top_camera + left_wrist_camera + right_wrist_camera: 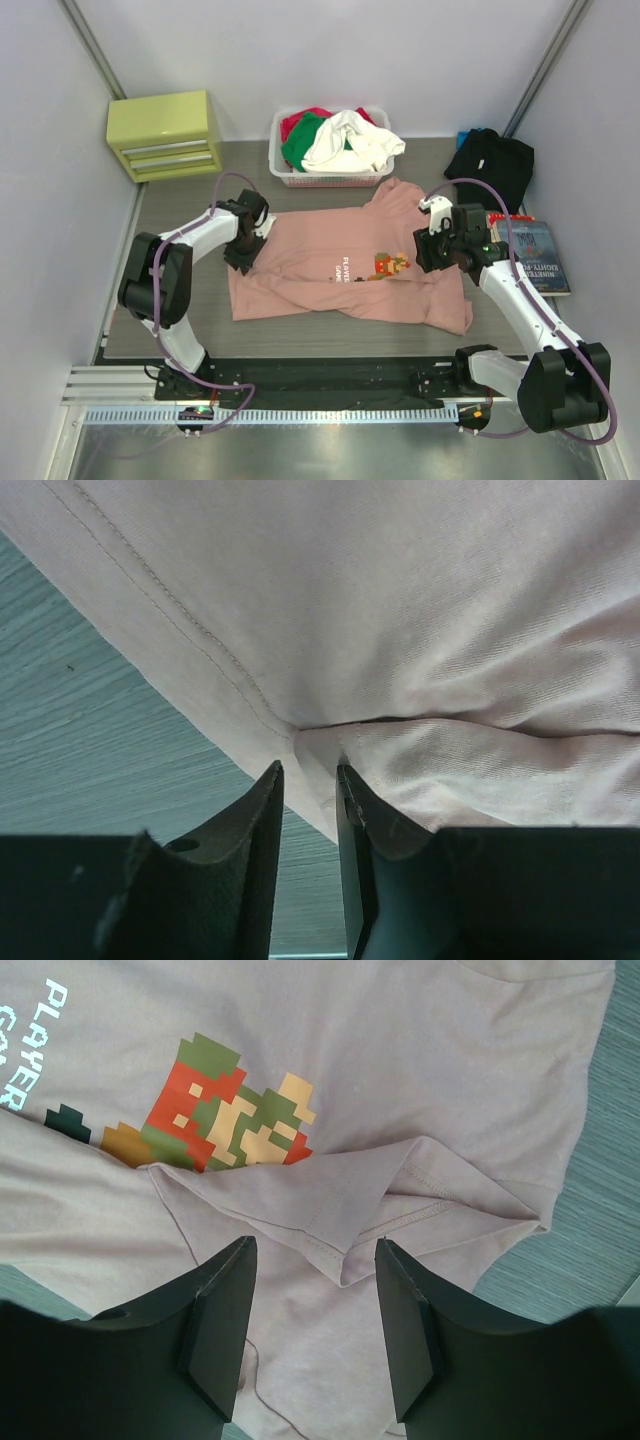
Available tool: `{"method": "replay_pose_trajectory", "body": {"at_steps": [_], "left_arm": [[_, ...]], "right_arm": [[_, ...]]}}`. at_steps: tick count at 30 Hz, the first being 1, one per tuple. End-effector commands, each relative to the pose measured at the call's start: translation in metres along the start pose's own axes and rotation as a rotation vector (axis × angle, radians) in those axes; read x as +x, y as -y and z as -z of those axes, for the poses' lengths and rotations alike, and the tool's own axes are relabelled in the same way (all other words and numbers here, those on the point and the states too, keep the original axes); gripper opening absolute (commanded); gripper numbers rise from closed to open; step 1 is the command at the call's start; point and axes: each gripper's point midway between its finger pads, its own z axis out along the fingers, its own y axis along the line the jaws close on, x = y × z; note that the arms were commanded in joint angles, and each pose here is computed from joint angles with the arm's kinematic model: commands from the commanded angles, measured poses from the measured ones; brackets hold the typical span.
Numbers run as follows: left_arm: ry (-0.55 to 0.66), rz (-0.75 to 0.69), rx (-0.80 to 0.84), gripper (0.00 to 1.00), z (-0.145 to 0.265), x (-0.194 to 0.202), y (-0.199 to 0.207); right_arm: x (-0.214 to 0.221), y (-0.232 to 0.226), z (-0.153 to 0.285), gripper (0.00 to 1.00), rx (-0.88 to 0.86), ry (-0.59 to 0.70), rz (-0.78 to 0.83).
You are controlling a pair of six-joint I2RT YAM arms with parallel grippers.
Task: Fold and stack the t-shirts
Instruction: Fold the flattened tshirt in 1/3 of the way
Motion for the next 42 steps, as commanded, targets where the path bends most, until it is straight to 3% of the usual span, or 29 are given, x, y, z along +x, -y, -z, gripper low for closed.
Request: {"method": "replay_pose_trajectory", "body": {"at_steps": [1,8,9,10,29,42], "left_arm": [[0.038,-0.001,-0.036,0.29,0.001,-0.012,-0.007],[-0.011,0.002,0.000,0.17,-0.009,-0.011,-0.001],[-0.006,0.004,0.001,0.13,-0.008,-0.011,0.000],[0.000,0.003,-0.001,0.00,-0.007,-0.012,-0.001],[0.096,0.026,-0.074,0.00,0.034,-0.001,-0.015],[0.009,0.055,-0.146,0.00,0.023,0.013,-0.031]], "right_arm": [[-0.014,-0.002,0.003,0.57,-0.013,0.052,0.006],[-0.014,0.000,0.005,0.56,0.001,0.057,0.010],[-0.013,0.000,0.005,0.57,-0.001,0.054,0.008],[-0.013,0.000,0.004,0.57,-0.003,0.051,0.009],[-0.012,-0.004,-0.002,0.56,-0.036,0.033,0.006],[-0.011,-0.005,-0.003,0.56,-0.041,0.029,0.006]]}}
